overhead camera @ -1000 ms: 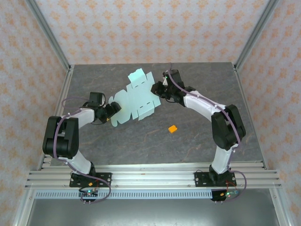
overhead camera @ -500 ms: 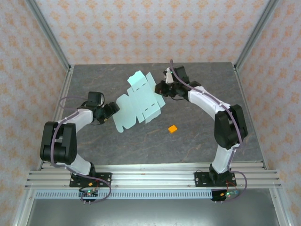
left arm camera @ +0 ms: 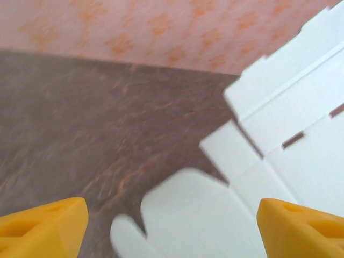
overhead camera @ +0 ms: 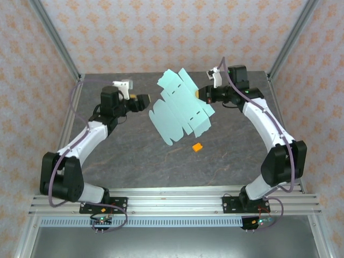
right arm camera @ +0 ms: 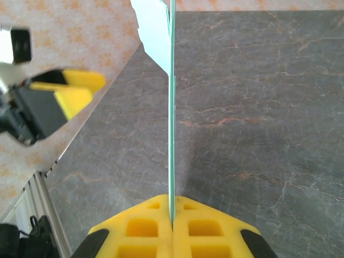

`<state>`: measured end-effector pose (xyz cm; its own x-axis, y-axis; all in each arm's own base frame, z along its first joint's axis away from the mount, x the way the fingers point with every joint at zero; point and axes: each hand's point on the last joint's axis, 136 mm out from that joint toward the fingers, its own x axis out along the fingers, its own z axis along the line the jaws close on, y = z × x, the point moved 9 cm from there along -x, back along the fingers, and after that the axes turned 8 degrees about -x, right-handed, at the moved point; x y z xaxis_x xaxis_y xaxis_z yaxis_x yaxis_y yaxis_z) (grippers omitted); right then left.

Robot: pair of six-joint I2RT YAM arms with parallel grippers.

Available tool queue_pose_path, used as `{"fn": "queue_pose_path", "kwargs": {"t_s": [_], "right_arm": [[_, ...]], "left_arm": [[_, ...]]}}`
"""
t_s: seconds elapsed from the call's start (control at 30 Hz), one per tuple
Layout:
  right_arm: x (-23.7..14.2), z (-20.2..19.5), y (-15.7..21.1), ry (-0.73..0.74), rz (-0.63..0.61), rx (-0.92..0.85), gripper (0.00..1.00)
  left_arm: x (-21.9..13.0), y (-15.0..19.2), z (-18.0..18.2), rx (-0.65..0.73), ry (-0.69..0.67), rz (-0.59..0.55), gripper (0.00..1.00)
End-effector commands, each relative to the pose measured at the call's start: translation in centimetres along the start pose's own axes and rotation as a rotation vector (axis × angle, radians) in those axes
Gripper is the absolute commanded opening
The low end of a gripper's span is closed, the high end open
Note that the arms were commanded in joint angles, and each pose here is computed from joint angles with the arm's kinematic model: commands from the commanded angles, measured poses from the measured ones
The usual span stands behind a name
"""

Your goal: Fold the paper box

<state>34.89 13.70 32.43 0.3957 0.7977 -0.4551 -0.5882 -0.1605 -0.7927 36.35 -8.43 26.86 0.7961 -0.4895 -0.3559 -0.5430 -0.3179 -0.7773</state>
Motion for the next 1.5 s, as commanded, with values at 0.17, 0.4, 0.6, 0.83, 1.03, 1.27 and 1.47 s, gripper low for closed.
{"fn": "queue_pose_path", "kwargs": {"t_s": [0.17,0.4,0.6,0.83,1.03,1.27,1.47], "right_arm": [[-3.8,4.2,-1.7,-0.122,-0.01,-0.244,0.0],[-4.5,5.3,-2.1,-0.206,-0.011,-0.335,0.0],[-4.4,5.4,-2.4,-0.225,-0.008,-0.387,0.0],[-4.0,4.6,-2.1,-0.181,0.038,-0.432,0.0],[-3.6,4.0,-1.5,-0.159,0.076,-0.485,0.01],[-3.2,3.7,-1.1,-0.117,0.115,-0.51,0.09],[-3.0,3.9,-0.9,-0.12,0.138,-0.524,0.17]], "left_arm": [[0.7,-2.8,-4.3,0.394,0.392,0.117,0.83],[1.2,-3.6,-6.3,0.466,0.522,0.269,0.78],[0.8,-3.3,-8.2,0.495,0.673,0.369,0.53],[-0.1,-3.2,-8.8,0.505,0.707,0.397,0.25],[-1.0,-3.4,-9.2,0.511,0.701,0.41,0.1],[-2.1,-3.3,-9.6,0.518,0.701,0.435,0.0],[-2.4,-3.3,-9.7,0.526,0.702,0.444,0.0]]}}
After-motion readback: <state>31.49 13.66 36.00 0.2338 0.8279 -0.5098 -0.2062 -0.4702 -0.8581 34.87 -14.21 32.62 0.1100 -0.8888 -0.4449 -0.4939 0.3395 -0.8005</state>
